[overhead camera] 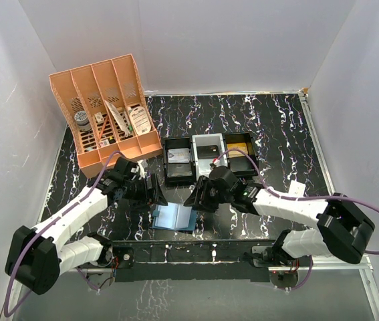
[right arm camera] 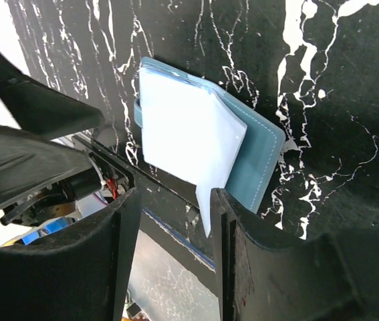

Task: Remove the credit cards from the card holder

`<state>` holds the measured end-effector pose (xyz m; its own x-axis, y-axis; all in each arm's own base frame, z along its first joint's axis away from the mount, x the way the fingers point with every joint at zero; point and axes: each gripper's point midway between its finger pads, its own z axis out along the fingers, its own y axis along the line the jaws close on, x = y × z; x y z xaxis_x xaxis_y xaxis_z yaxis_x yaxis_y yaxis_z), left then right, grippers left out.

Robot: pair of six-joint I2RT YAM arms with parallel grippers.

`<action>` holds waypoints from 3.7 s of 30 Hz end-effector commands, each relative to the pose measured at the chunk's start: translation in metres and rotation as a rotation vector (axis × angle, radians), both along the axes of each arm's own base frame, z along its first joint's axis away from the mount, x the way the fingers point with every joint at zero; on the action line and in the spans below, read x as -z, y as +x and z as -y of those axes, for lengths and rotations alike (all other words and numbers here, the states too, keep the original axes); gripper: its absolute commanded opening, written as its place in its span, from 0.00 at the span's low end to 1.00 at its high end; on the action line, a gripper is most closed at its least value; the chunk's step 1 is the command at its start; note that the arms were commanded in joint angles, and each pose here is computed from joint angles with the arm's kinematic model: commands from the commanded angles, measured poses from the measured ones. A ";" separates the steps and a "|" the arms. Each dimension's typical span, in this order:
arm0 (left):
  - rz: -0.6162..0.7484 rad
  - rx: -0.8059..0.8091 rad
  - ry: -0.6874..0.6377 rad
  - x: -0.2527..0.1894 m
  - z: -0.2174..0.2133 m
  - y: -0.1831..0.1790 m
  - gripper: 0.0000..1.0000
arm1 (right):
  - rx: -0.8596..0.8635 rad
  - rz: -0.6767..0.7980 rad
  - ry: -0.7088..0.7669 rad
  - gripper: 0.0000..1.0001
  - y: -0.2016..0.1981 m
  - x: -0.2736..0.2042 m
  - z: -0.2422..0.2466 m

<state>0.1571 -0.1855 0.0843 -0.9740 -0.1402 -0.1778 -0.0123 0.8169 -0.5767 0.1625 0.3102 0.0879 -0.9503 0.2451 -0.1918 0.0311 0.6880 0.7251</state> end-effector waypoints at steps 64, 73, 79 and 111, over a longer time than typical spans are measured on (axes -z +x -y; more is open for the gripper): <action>-0.038 -0.041 0.257 0.051 -0.023 -0.012 0.56 | -0.041 -0.085 -0.018 0.00 -0.007 0.042 -0.011; -0.072 0.018 0.158 0.057 -0.004 -0.020 0.39 | -0.050 -0.081 -0.010 0.00 -0.007 0.040 -0.013; -0.099 0.062 0.035 0.055 0.015 -0.028 0.24 | -0.065 -0.074 0.031 0.00 -0.005 0.038 -0.021; -0.051 0.015 -0.098 0.034 0.040 -0.014 0.00 | 0.079 0.042 -0.172 0.45 0.014 0.009 0.040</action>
